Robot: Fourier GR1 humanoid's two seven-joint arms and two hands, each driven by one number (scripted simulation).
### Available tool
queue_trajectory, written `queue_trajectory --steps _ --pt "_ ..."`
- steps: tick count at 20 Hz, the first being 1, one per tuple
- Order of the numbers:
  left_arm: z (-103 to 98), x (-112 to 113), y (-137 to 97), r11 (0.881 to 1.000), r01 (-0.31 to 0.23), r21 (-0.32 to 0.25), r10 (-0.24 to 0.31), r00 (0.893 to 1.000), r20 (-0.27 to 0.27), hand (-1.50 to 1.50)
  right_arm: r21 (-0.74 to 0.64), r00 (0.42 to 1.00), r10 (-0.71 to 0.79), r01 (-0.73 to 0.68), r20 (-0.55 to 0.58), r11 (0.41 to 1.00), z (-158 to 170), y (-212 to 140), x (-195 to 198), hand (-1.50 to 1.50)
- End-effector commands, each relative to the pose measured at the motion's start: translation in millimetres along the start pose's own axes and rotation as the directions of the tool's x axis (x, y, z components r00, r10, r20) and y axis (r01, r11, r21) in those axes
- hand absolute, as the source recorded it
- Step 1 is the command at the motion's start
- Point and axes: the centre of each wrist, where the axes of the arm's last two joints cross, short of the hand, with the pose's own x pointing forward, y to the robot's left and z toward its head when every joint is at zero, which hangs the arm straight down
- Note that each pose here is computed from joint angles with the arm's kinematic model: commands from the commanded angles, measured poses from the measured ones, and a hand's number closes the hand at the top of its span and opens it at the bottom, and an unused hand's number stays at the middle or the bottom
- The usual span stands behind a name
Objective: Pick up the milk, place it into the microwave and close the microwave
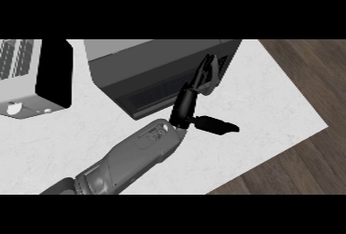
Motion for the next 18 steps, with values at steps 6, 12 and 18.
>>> queue_trajectory --steps 6,12,18 --pt "-16.0 5.1 0.6 0.999 -0.010 0.032 0.010 1.000 0.001 -1.50 0.003 1.000 -0.014 0.014 -0.010 1.000 -5.8 -5.9 3.6 -1.50" --pt "-17.1 5.4 -0.6 1.000 -0.011 0.024 0.010 1.000 0.013 -1.50 0.023 1.000 -0.019 0.020 -0.016 1.000 -10.5 -9.2 8.4 -1.50" --pt "-16.5 1.7 1.3 0.999 -0.008 0.037 0.007 1.000 0.012 -1.50 0.049 0.999 -0.043 0.044 -0.021 0.998 -13.9 -6.7 8.8 -1.50"
